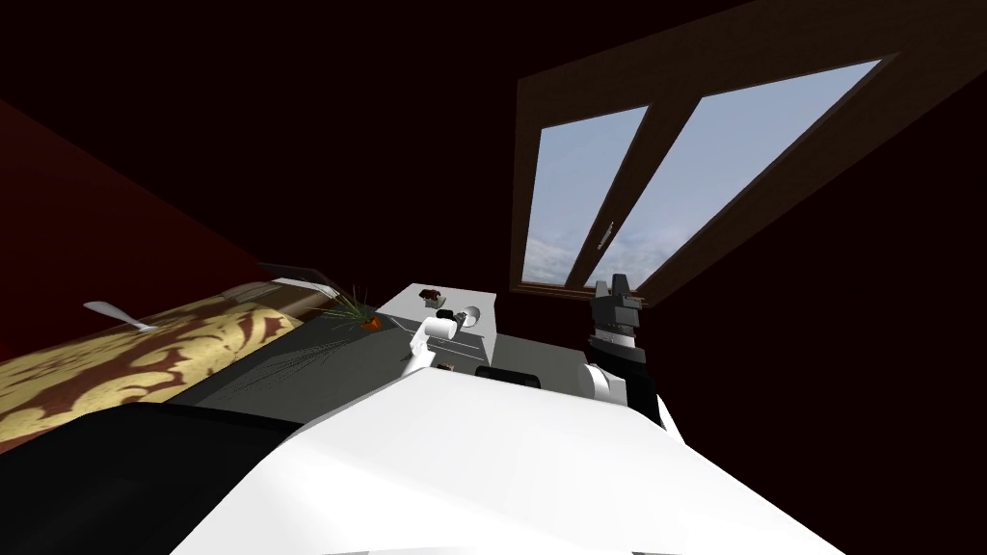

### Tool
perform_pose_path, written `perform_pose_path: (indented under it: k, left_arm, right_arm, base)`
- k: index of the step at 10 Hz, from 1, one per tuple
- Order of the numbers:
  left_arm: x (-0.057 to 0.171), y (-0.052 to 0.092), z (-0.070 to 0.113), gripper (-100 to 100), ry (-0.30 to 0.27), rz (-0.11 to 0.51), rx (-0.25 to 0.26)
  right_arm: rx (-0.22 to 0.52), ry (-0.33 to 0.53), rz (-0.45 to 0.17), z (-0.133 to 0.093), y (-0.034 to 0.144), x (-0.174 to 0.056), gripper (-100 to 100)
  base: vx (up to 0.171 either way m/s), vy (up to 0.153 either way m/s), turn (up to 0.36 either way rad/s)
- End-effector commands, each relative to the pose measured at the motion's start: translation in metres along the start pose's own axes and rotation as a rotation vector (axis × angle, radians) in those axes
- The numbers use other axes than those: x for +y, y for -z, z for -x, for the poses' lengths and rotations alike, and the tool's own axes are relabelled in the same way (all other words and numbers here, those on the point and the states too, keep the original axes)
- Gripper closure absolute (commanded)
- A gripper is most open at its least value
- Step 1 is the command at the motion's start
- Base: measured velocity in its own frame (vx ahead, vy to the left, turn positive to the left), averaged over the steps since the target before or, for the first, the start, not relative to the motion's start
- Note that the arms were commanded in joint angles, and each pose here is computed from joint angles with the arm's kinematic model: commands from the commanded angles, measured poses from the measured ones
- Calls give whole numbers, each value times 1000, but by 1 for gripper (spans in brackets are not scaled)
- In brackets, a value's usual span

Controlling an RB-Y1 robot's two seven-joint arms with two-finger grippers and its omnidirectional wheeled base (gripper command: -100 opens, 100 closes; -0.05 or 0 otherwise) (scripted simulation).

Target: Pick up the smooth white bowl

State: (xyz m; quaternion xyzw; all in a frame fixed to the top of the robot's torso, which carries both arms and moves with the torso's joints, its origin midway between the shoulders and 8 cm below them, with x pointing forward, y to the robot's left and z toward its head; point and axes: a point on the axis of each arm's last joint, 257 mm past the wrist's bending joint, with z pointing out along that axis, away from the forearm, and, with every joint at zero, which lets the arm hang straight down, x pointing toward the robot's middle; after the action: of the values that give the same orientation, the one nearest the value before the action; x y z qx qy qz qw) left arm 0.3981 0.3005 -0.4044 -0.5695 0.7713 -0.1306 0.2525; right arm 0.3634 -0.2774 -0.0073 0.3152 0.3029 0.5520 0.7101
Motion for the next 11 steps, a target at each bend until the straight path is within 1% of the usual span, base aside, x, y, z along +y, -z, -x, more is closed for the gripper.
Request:
perform_pose_path:
  k: [1, 4, 5, 6, 10, 11]
  left_arm:
    - [2, -6, -1, -100, 2, 0, -1]
    - [6, -17, -2, -100, 7, 1, -4]
    - [5, -15, -2, -100, 6, 2, -3]
    - [4, -15, -2, 100, 6, 0, -3]
    - [3, -15, -2, 100, 3, -2, -3]
    - [3, -15, -2, 0, 3, -2, -3]
  right_arm:
    - [0, 0, 0, 0, 0, 0, 0]
    - [0, 0, 0, 0, 0, 0, 0]
    - [0, 0, 0, 0, 0, 0, 0]
    - [0, 0, 0, 0, 0, 0, 0]
    - [0, 0, 0, 0, 0, 0, 0]
    - [0, 0, 0, 0, 0, 0, 0]
  base:
    - [13, 3, -16]
    - [18, 11, -20]
    - [9, 6, -4]
    - [0, 0, 0]
    - [1, 0, -4]
    - [0, 0, 0]
